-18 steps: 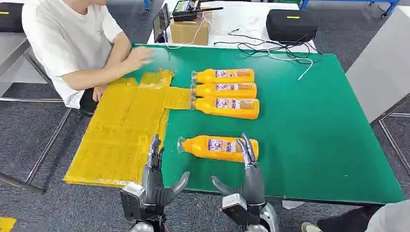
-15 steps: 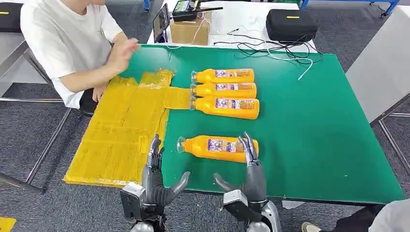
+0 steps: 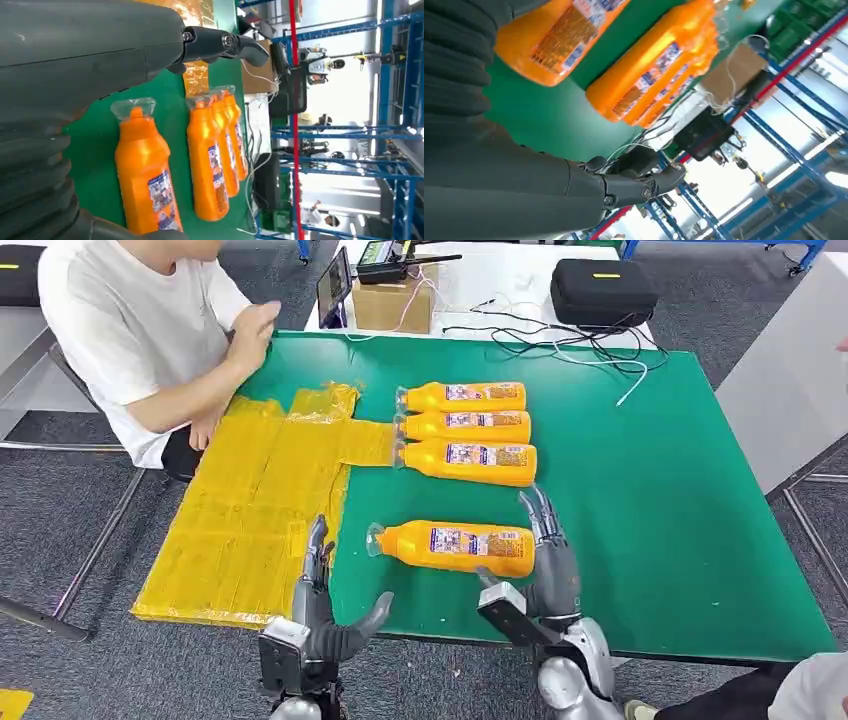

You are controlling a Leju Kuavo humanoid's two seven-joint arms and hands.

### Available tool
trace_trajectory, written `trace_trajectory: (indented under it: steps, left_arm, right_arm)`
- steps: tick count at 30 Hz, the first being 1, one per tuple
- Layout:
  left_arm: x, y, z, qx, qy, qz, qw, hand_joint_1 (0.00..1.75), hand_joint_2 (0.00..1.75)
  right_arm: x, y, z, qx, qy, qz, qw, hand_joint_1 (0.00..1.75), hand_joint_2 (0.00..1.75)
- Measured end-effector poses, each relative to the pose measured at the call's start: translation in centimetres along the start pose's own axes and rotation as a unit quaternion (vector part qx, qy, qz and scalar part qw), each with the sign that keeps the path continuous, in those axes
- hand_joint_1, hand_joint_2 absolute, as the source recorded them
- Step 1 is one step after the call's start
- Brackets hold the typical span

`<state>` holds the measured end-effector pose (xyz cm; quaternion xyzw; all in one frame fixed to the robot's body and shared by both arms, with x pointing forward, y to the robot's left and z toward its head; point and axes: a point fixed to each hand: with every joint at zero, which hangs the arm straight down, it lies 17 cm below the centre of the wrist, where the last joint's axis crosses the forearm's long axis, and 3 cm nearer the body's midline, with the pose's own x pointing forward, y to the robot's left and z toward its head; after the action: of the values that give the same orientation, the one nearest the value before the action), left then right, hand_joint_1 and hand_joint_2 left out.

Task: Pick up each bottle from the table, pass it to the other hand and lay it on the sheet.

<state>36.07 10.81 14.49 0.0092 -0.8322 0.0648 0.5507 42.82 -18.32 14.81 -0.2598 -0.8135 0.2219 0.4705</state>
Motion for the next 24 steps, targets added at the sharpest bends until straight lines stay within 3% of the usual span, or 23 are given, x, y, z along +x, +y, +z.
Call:
trace_trajectory:
  steps: [6,12,24]
  left_arm:
    - [-0.3,-1.1,-0.2,-0.019,-0.004,-0.008,1.000,0.00,1.75]
    - [-0.3,-1.8,-0.5,-0.026,-0.004,-0.004,1.000,0.00,1.75]
    - [-0.2,-2.4,-0.8,-0.036,-0.002,-0.001,0.999,0.00,1.75]
  right_arm:
    - [-3.6,1.8,-0.9,0.067,0.007,0.091,0.994,0.00,1.75]
    - [-6.6,3.0,-1.7,0.114,0.029,0.118,0.986,0.00,1.75]
    - [-8.4,5.0,-2.4,0.175,0.041,0.159,0.971,0.00,1.75]
